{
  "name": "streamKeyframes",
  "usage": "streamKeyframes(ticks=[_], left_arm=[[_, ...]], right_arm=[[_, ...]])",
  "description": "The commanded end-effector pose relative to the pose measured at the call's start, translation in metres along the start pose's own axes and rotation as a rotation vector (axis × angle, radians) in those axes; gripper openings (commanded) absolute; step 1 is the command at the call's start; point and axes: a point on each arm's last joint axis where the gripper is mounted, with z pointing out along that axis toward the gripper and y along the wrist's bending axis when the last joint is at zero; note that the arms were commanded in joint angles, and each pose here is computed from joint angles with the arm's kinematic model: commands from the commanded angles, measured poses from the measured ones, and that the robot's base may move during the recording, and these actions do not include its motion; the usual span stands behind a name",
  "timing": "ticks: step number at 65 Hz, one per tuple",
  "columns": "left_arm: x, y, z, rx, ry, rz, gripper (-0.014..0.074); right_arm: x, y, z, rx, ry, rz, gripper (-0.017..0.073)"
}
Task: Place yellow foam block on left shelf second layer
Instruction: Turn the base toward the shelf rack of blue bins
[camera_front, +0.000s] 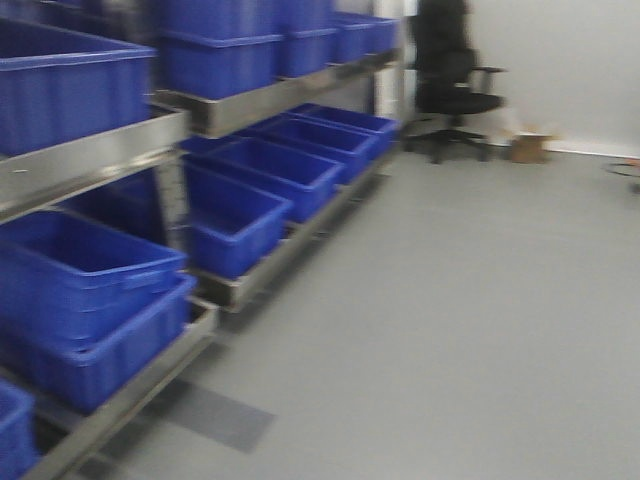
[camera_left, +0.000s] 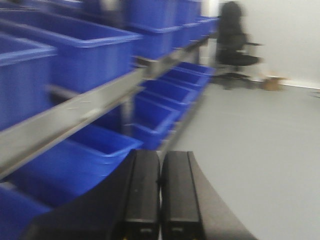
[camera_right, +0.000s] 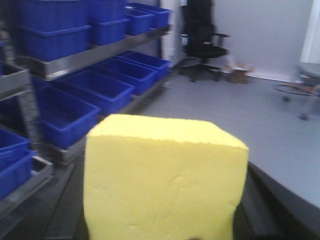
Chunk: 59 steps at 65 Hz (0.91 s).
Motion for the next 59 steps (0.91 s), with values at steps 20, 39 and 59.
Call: streamKeyframes(ticks=[20, 39, 59], left_arm=[[0.0013, -0.0013, 0.0014, 0.020, -0.053, -0.011, 0.0136], [0.0013, -0.0013, 0.0014, 0.020, -0.053, -0.011, 0.0136], [0.0013, -0.0013, 0.0014, 0.020, -0.053, -0.011, 0.0136]], right_arm=[[-0.0161, 0.0005, -0.0059, -0.005, -0.124, -0.018, 0.0320], [-0.0161, 0.0005, -0.0059, -0.005, -0.124, -0.018, 0.0320], [-0.0161, 0.0005, -0.0059, -0.005, -0.124, -0.018, 0.0320]])
